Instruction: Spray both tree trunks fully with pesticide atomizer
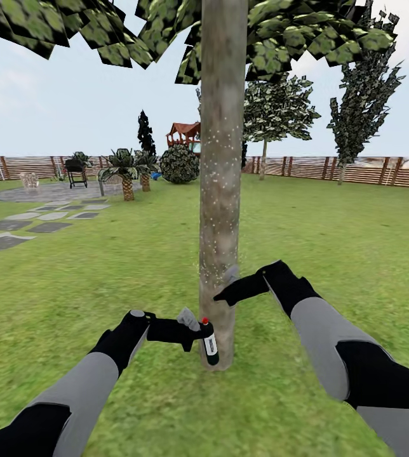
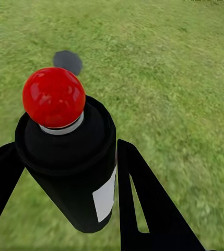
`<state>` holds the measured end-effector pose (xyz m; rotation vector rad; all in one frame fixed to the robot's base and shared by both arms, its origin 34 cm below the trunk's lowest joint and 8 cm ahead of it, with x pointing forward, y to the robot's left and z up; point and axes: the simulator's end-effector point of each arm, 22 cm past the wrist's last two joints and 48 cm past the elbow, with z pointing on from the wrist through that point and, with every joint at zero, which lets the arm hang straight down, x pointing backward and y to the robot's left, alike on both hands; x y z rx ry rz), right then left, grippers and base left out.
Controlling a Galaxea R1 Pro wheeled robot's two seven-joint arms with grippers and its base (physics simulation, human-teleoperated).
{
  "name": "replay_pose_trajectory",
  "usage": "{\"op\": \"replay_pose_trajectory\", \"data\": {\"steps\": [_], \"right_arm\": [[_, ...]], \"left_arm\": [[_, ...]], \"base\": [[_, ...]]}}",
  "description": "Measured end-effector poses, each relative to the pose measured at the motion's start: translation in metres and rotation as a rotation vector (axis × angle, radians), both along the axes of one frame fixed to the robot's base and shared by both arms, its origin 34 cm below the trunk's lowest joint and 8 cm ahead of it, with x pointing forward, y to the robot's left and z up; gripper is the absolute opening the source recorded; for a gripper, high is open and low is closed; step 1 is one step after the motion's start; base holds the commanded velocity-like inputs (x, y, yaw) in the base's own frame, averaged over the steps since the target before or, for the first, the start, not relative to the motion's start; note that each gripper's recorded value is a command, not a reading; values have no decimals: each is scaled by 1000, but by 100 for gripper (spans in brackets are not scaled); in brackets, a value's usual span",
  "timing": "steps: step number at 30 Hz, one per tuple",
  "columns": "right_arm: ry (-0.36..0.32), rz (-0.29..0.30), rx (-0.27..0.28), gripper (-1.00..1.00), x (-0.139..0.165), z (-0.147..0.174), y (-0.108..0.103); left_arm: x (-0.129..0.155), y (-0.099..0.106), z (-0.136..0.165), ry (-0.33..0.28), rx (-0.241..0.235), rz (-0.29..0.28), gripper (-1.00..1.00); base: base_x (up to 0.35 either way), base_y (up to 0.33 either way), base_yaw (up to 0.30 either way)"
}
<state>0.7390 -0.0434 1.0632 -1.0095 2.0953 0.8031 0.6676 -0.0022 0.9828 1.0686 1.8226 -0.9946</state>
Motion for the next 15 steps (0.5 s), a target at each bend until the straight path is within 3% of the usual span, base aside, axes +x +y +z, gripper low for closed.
{"op": "replay_pose_trajectory", "data": {"steps": [5, 6, 8, 11, 15], "right_arm": [[-59, -107, -49, -100, 31, 22, -36], [-67, -127, -60, 100, 35, 22, -44], [-76, -169, -82, 100, 43, 21, -68], [-98, -254, -124, 100, 56, 23, -121], [-223, -590, -320, 100, 93, 31, -273]], "left_arm": [[0, 1, 0, 0, 0, 2, -100], [1, 1, 0, 0, -1, 3, -100], [2, 2, 1, 1, -5, 8, -100], [7, 7, 5, 6, -29, 36, -100], [11, 15, 1, 14, -27, 59, -100]], "base": [[0, 0, 0], [0, 0, 0], [0, 0, 0], [0, 0, 0], [0, 0, 0]]}}
